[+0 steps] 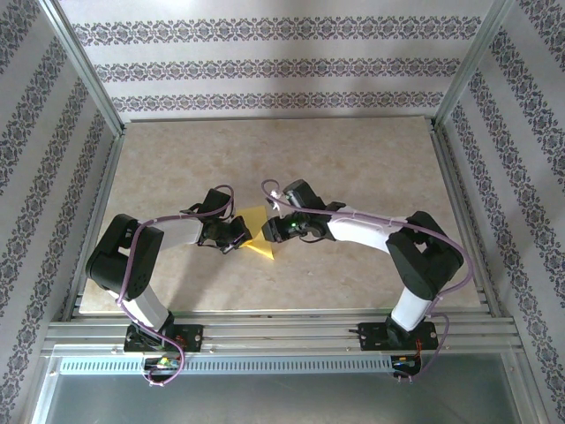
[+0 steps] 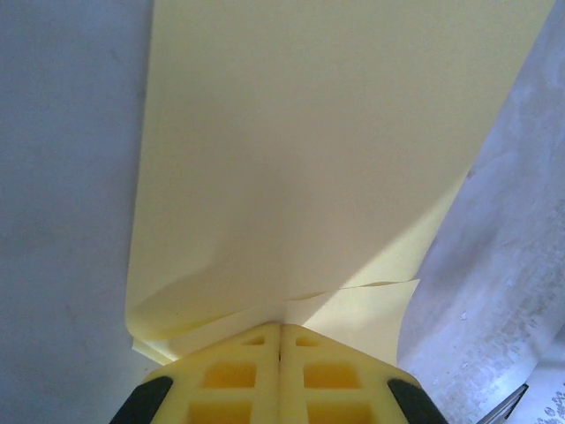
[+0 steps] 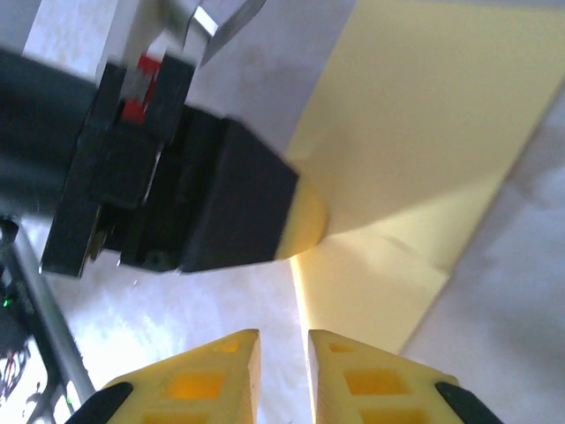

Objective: Fold a paper plane with a square sheet of paper (pick it up from the middle)
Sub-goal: Third fold the triangle at the center of the table.

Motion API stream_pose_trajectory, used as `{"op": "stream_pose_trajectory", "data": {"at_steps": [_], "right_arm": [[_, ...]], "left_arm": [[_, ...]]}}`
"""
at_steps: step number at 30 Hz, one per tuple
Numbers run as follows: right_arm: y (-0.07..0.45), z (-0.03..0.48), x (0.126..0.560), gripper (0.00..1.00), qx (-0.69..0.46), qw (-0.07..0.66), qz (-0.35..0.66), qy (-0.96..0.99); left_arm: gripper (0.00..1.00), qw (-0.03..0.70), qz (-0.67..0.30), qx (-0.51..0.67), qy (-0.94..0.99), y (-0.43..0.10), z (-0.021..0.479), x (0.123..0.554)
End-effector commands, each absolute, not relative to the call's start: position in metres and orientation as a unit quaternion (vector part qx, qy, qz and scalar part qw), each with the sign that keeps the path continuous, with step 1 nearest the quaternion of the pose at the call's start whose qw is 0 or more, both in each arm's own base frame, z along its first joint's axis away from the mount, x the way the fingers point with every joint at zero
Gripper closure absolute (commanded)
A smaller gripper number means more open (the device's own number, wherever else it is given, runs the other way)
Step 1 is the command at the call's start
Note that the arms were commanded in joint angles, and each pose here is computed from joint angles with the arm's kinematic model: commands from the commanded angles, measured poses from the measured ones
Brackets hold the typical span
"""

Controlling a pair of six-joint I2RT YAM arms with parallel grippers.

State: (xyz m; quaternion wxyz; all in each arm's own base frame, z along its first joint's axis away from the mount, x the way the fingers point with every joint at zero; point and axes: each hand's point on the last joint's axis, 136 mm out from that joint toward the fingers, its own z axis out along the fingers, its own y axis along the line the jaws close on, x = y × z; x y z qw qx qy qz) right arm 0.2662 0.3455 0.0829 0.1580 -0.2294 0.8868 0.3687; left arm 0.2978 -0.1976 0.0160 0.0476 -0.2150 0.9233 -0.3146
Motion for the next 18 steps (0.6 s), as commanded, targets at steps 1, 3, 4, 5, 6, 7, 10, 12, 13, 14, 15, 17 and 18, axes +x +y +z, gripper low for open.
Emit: {"op": "stream_pose_trajectory", "data": {"at_steps": [1, 3, 4, 5, 6, 7, 10, 12, 13, 14, 15, 17, 18], "right_arm": [[0.356, 0.070, 0.246, 0.80, -0.239, 0.103, 0.384, 0.886], [0.360, 0.066, 0.245, 0.81, -0.241, 0.095, 0.386, 0.885], [0.362, 0.064, 0.246, 0.82, -0.241, 0.092, 0.386, 0.886], [0.363, 0.060, 0.246, 0.82, -0.241, 0.089, 0.386, 0.886], [0.364, 0.058, 0.245, 0.82, -0.241, 0.086, 0.385, 0.887], [0.366, 0.056, 0.246, 0.83, -0.242, 0.084, 0.385, 0.887], [0.369, 0.050, 0.245, 0.83, -0.243, 0.075, 0.384, 0.888], [0.369, 0.046, 0.244, 0.83, -0.243, 0.070, 0.381, 0.889], [0.368, 0.044, 0.244, 0.83, -0.242, 0.068, 0.380, 0.890], [0.367, 0.041, 0.244, 0.83, -0.241, 0.066, 0.378, 0.891], [0.367, 0.040, 0.242, 0.83, -0.242, 0.063, 0.376, 0.892], [0.365, 0.037, 0.241, 0.83, -0.243, 0.059, 0.372, 0.894], [0.364, 0.035, 0.239, 0.83, -0.243, 0.057, 0.370, 0.895]], "left_arm": [[0.98, 0.010, -0.247, -0.225, 0.942, -0.179, -0.020, 0.268], [0.98, 0.010, -0.252, -0.224, 0.941, -0.180, -0.018, 0.269], [0.98, 0.011, -0.254, -0.223, 0.941, -0.181, -0.018, 0.270], [0.98, 0.011, -0.255, -0.222, 0.941, -0.181, -0.018, 0.270], [0.98, 0.010, -0.256, -0.222, 0.941, -0.182, -0.018, 0.270], [0.98, 0.010, -0.256, -0.223, 0.941, -0.182, -0.018, 0.270], [0.98, 0.009, -0.256, -0.221, 0.941, -0.182, -0.018, 0.270], [0.98, 0.009, -0.255, -0.222, 0.941, -0.181, -0.019, 0.269], [0.98, 0.009, -0.255, -0.222, 0.941, -0.182, -0.018, 0.270], [0.98, 0.009, -0.255, -0.222, 0.941, -0.181, -0.018, 0.270], [0.98, 0.009, -0.255, -0.222, 0.941, -0.181, -0.018, 0.269], [0.98, 0.009, -0.254, -0.222, 0.941, -0.181, -0.018, 0.269], [0.98, 0.009, -0.254, -0.223, 0.941, -0.181, -0.018, 0.269]]}}
